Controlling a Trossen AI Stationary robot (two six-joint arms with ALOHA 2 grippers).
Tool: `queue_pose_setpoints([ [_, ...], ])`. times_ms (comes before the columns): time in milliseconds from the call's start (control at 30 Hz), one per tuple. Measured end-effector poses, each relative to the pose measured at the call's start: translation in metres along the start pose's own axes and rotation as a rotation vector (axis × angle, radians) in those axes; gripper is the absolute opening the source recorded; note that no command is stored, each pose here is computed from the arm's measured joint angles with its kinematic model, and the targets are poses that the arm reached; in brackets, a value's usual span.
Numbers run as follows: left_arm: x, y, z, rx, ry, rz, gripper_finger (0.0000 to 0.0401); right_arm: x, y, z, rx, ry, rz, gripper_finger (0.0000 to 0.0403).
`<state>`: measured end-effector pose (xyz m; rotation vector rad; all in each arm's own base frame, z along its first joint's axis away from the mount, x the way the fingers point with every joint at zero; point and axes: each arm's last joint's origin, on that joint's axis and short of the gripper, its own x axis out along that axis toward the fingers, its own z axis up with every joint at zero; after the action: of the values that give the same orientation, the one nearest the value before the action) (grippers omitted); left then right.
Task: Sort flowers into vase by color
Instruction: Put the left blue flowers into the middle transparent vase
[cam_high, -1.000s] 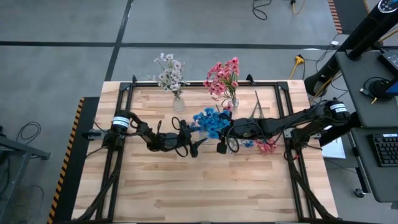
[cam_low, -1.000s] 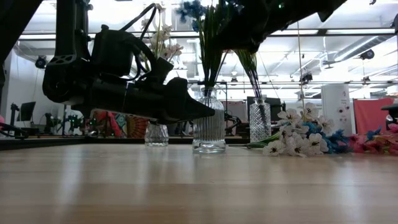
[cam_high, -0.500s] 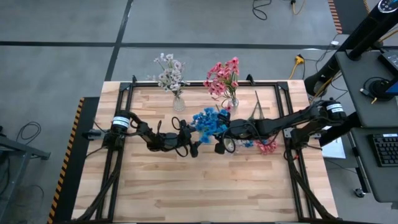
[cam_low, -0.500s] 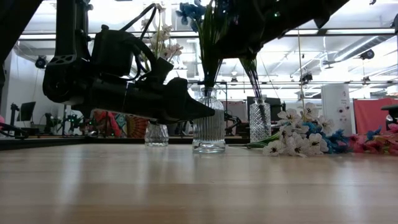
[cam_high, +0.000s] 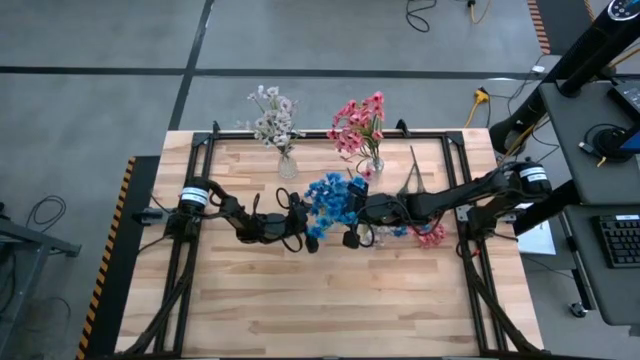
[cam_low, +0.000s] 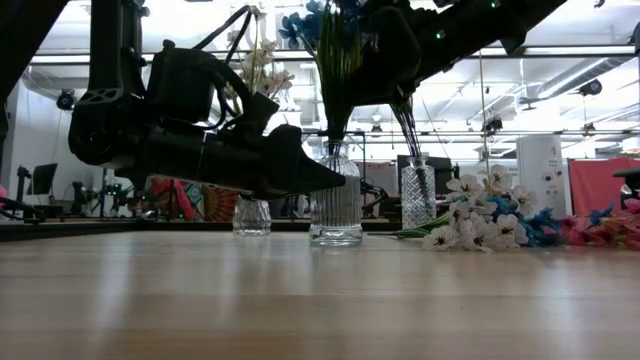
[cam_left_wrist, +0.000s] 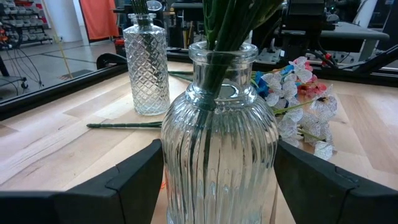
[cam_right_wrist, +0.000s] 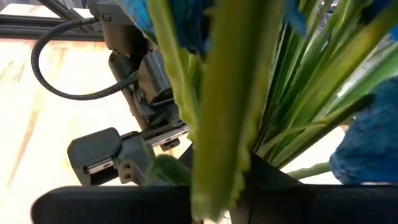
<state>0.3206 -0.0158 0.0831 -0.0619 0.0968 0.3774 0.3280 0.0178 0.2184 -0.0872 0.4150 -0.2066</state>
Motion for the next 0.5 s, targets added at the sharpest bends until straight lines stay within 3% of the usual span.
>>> queue_pose_setpoints([
  [500, 0.0002, -0.0001, 0.0001, 0.000, 0.000, 0.000, 0.0269, 0.0073, 0.0015, -0.0068, -0.010, 0.023, -0.006, 0.0028],
])
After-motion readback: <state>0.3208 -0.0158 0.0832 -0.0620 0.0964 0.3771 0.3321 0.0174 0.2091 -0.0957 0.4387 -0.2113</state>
